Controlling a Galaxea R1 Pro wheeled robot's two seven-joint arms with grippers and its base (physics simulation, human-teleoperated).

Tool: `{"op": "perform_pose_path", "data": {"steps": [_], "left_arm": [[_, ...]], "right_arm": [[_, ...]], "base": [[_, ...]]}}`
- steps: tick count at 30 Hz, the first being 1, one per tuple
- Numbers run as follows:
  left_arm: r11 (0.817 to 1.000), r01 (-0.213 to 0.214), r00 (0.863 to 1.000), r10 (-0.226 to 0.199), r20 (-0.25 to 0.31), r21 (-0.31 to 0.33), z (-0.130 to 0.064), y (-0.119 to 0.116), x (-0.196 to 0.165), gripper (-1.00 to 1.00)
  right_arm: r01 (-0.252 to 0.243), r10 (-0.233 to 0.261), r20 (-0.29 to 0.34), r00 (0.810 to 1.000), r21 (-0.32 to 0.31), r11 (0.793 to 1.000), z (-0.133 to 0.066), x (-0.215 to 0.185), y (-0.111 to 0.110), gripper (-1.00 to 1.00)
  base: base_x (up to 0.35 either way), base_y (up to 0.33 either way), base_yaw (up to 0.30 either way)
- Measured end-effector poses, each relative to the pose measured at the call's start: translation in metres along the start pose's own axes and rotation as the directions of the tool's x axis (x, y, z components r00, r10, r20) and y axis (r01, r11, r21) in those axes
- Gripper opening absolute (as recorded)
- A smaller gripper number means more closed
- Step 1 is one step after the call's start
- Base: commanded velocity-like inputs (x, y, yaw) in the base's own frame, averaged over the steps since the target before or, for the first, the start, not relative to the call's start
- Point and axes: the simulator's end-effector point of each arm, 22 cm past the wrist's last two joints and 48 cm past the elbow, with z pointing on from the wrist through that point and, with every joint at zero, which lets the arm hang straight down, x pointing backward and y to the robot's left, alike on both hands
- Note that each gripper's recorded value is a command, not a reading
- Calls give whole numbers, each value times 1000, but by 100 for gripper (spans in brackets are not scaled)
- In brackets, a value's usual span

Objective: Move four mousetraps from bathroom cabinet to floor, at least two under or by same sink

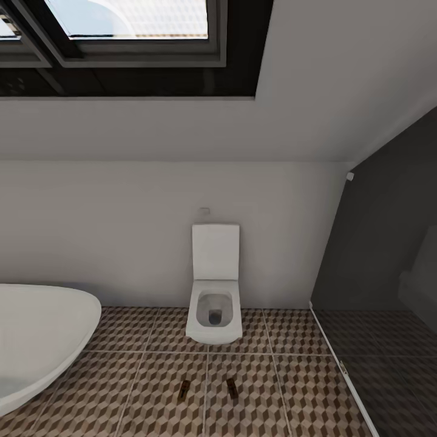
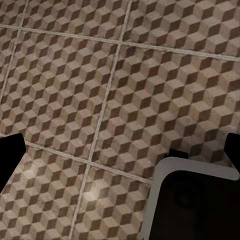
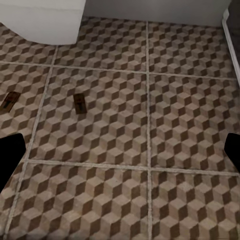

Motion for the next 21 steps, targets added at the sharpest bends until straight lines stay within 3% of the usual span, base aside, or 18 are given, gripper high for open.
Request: {"op": "perform_pose_path", "data": {"steps": [5, 6, 9, 21], "left_arm": [[1000, -1, 1000, 1, 0, 3, 0, -1, 0, 100], [1000, -1, 1000, 1, 0, 6, 0, -2, 0, 100], [1000, -1, 1000, 1, 0, 8, 0, -2, 0, 100], [1000, 0, 1000, 0, 0, 5, 0, -1, 0, 100]], "right_arm": [[-15, 15, -36, 999, 10, 1000, 0, 8, -1, 100], [-18, 19, -76, 997, 12, 1000, -1, 17, 0, 100], [-19, 20, -105, 994, 14, 1000, -1, 23, -1, 100], [-8, 5, -115, 993, -20, 1000, -7, 32, -3, 100]], "base": [[0, 0, 0], [0, 0, 0], [0, 0, 0], [0, 0, 0]]}}
